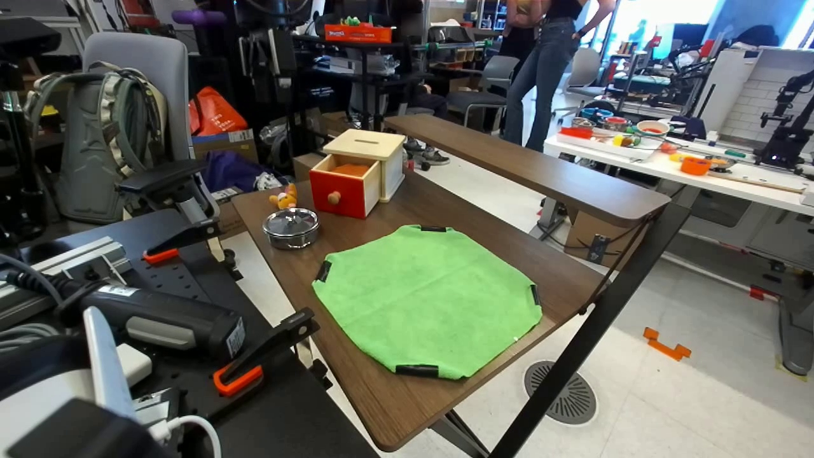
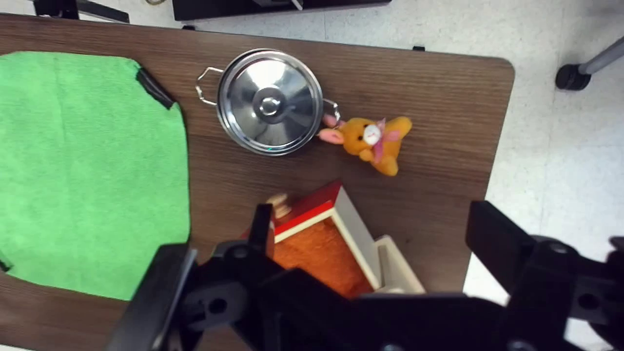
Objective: Move the orange toy to the right, move it back to the left and slide the green cloth to the left
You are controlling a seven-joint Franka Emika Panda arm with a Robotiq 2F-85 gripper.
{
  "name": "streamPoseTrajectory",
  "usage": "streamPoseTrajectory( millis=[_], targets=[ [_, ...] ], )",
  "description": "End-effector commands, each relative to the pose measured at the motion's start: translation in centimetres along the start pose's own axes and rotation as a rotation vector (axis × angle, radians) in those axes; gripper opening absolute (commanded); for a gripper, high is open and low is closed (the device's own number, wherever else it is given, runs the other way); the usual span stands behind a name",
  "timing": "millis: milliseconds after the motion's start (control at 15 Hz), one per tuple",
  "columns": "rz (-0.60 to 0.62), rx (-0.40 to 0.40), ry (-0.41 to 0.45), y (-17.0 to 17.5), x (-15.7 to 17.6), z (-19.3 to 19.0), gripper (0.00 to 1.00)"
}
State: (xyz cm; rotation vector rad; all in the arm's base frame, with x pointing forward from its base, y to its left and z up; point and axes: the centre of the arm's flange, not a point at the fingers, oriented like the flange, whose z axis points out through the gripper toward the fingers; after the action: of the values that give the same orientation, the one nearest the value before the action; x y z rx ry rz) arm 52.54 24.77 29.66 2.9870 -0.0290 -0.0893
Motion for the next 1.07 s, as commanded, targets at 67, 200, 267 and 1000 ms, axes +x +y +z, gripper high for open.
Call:
streamPoseTrajectory(
  millis=[67, 200, 267, 1000],
  targets=[
    [0.132, 0.079, 0.031, 9.5, 2.2, -2.2, 1.00],
    [0.205, 0.123, 0.051, 13.1, 4.2, -1.9, 1.00],
    [0.226, 0.151, 0.052, 15.0, 5.7, -1.2, 1.00],
    [0.423, 0.307, 0.060, 24.8, 11.5, 13.8, 1.00]
  ],
)
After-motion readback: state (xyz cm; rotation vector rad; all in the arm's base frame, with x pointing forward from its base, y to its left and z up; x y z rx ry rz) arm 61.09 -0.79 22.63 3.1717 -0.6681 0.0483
